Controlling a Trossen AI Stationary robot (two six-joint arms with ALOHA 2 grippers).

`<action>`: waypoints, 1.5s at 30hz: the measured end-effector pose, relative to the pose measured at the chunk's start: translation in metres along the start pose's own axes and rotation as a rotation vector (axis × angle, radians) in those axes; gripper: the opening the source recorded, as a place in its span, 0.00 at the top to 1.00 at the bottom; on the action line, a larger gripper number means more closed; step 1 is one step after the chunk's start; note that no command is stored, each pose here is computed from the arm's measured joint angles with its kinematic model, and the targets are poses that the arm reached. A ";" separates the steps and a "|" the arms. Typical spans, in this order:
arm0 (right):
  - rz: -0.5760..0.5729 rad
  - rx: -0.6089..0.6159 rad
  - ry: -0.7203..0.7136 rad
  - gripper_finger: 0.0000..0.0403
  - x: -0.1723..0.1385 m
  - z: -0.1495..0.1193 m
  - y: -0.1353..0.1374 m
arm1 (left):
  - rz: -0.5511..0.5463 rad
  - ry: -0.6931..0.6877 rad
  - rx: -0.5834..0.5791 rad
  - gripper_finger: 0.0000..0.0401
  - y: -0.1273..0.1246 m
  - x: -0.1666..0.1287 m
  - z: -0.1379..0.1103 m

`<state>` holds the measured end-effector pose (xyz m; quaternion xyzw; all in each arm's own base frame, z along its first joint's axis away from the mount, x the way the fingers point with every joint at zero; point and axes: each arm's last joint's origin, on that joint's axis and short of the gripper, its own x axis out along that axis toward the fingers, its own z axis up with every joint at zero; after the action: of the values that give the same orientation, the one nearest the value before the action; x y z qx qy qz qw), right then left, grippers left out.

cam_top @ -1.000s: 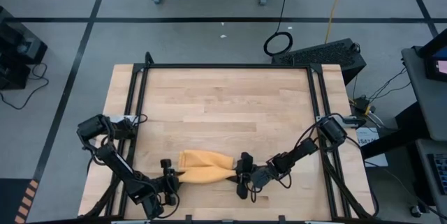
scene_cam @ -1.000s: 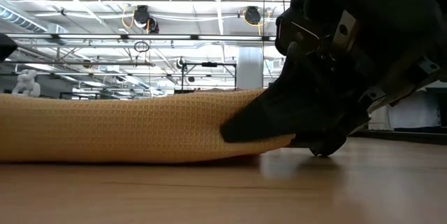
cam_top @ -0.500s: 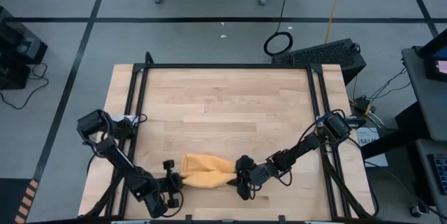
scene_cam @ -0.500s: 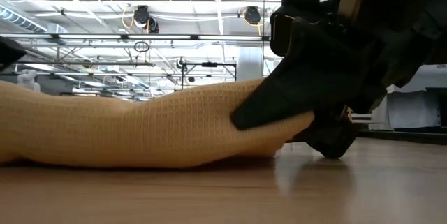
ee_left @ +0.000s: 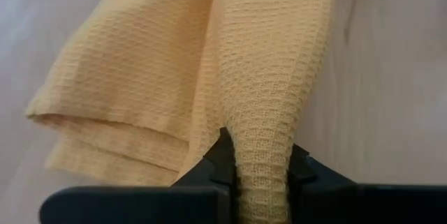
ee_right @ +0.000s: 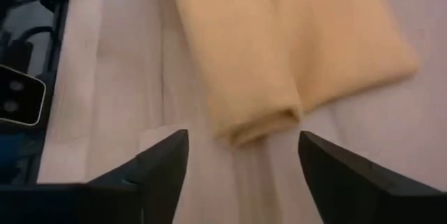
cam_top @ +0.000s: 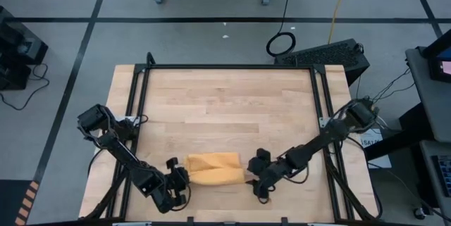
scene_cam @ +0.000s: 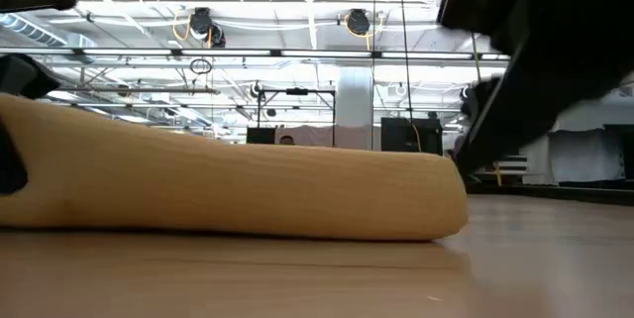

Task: Roll towel
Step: Roll the folded yellow towel

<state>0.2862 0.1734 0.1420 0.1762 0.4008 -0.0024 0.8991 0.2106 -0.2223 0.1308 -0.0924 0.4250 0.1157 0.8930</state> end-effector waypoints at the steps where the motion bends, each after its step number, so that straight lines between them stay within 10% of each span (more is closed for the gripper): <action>1: -0.014 -0.035 -0.021 0.35 -0.007 0.001 0.003 | -0.013 0.012 -0.017 0.88 0.000 0.001 0.003; 29: -0.199 -0.622 -0.511 0.32 0.043 -0.039 0.042 | -0.074 -0.035 -0.200 0.88 0.005 0.008 -0.003; 45: -0.059 -0.500 -0.352 0.32 0.069 0.006 -0.015 | -0.120 -0.050 -0.247 0.88 0.008 0.005 -0.003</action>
<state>0.3353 0.1668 0.0916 -0.0655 0.2320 0.0397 0.9697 0.2094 -0.2152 0.1246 -0.2239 0.3789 0.1159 0.8904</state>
